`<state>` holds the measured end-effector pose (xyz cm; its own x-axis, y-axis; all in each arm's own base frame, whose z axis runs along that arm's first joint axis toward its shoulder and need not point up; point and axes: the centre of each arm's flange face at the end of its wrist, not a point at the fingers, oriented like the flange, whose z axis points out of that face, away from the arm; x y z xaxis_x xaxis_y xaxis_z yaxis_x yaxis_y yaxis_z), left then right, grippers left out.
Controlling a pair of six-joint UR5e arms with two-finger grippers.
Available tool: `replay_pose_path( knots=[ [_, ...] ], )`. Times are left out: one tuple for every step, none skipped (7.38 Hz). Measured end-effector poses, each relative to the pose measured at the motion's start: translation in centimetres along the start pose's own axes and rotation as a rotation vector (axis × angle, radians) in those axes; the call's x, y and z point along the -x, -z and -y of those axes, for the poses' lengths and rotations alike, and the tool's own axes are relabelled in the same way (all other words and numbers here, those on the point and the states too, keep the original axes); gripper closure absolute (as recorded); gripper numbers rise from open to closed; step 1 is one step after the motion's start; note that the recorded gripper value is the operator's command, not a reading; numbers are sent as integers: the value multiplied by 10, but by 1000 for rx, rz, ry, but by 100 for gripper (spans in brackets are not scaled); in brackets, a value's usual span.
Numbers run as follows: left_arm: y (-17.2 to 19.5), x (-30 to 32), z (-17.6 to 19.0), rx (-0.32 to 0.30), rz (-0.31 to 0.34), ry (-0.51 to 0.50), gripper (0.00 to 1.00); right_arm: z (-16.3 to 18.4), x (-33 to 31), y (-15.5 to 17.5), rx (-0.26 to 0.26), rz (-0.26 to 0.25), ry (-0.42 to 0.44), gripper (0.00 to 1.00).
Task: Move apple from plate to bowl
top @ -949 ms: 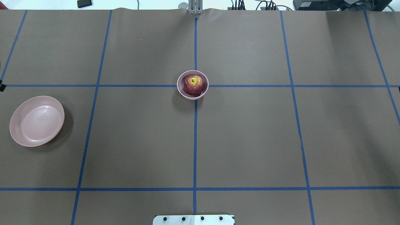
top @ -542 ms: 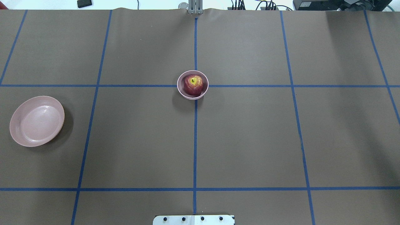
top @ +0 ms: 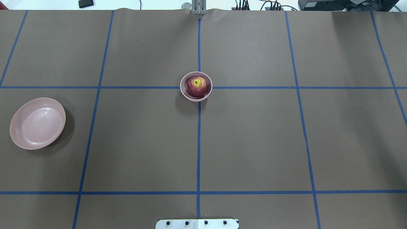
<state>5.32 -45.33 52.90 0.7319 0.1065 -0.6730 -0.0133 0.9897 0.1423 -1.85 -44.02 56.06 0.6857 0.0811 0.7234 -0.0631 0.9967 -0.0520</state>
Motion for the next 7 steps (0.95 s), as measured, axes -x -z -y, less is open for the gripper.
replay_pose_path(
  knots=[
    [0,0,-1,1,-1,0,2,0,0,0,1,1,-2,0],
    [0,0,-1,0,-2,-2,2,0,0,0,2,2,-3,0],
    [1,-1,-2,-1,-5,-6,2,0,0,0,2,3,-4,0],
    [3,-2,-2,-6,-8,-14,2,0,0,0,2,3,-5,0],
    [4,-2,-4,-19,-11,-27,2,0,0,0,2,3,-6,0],
    [2,2,-11,-33,-15,-40,2,0,0,0,2,3,-7,0],
    [-2,8,-20,-46,-16,-53,2,0,0,0,2,3,-8,0]
  ],
)
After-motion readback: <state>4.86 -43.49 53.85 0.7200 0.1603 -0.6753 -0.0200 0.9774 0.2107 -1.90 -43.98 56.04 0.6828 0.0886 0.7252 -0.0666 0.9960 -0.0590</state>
